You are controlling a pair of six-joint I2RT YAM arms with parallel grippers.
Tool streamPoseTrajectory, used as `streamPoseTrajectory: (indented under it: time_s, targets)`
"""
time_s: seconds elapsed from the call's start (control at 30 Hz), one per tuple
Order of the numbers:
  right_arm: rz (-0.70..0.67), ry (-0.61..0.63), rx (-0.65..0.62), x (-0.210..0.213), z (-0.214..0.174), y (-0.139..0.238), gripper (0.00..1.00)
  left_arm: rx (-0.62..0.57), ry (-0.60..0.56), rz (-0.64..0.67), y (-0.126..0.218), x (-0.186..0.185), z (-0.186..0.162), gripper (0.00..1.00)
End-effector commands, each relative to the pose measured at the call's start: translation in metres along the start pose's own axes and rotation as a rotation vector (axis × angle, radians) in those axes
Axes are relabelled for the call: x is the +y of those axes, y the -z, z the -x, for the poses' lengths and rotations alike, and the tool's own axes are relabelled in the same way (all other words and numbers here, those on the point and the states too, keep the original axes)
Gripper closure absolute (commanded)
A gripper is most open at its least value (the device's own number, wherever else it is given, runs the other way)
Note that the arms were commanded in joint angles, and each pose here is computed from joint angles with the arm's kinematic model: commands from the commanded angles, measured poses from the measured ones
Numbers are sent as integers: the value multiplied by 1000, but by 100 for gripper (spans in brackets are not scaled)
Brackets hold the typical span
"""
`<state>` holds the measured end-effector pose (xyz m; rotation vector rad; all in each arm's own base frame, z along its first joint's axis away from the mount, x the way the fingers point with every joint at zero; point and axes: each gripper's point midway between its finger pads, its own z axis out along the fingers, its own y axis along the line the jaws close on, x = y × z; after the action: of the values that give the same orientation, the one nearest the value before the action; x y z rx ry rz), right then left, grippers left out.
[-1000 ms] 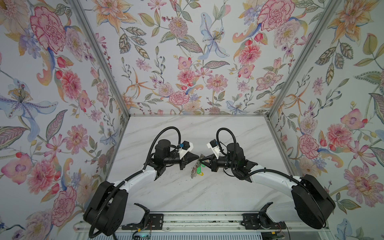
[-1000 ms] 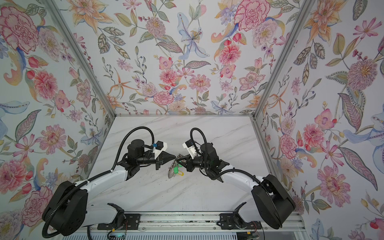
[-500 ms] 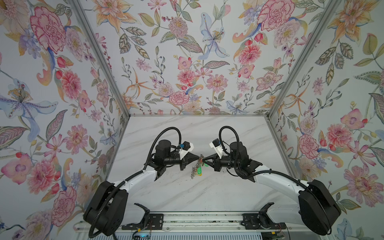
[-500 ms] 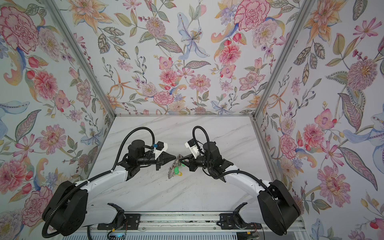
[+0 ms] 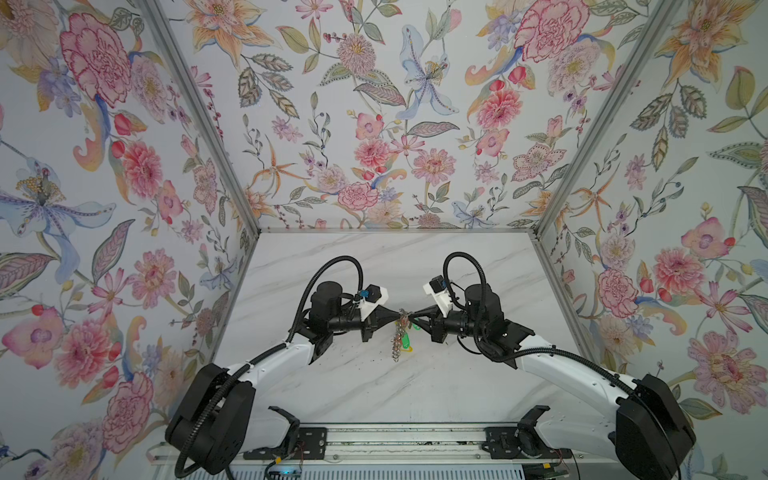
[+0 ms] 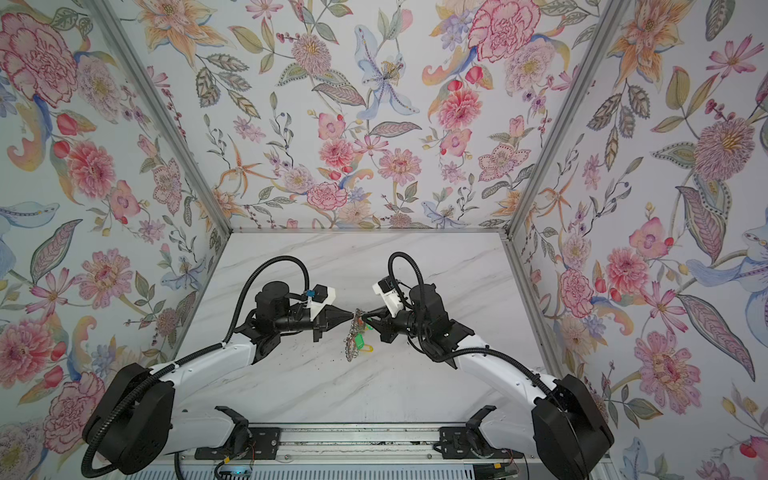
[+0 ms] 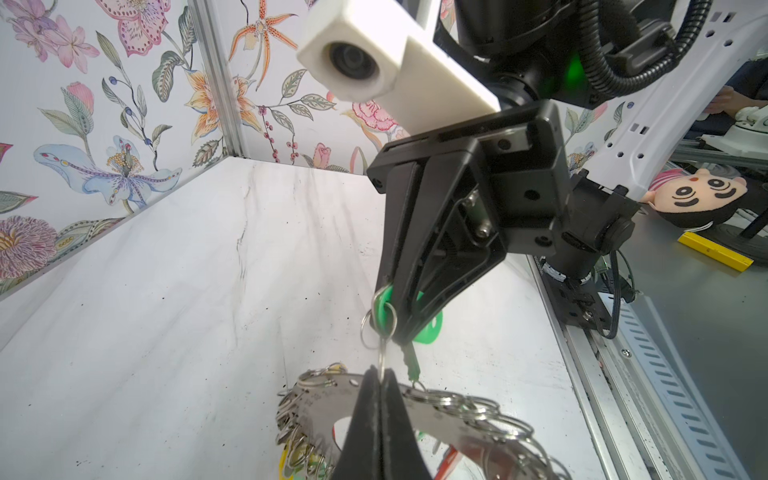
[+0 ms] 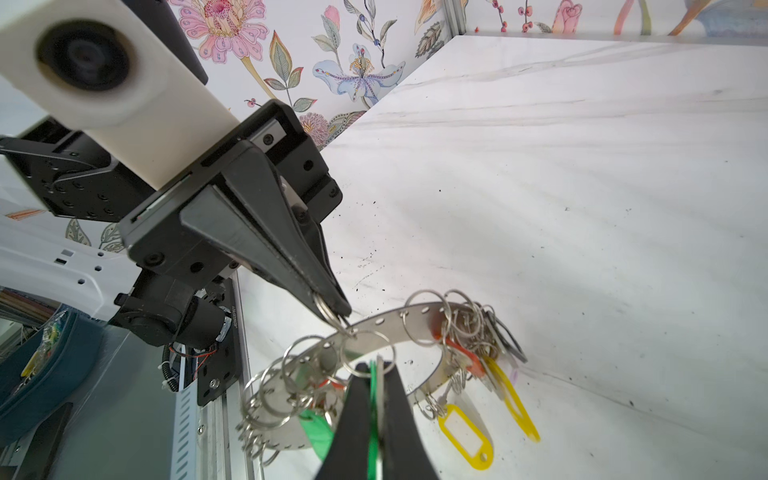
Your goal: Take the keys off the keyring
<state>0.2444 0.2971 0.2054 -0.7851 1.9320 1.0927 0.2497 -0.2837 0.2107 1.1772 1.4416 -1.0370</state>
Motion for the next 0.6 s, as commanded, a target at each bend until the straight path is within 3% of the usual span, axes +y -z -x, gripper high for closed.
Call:
streamPoseTrajectory:
  time_s: [0.0, 0.57]
  targets:
    - [-228, -4, -56, -43, 16, 17, 100, -26, -18, -1, 9, -5, 7, 100]
    - [-394, 42, -174, -64, 64, 41, 100, 39, 0, -50, 1, -18, -15, 100]
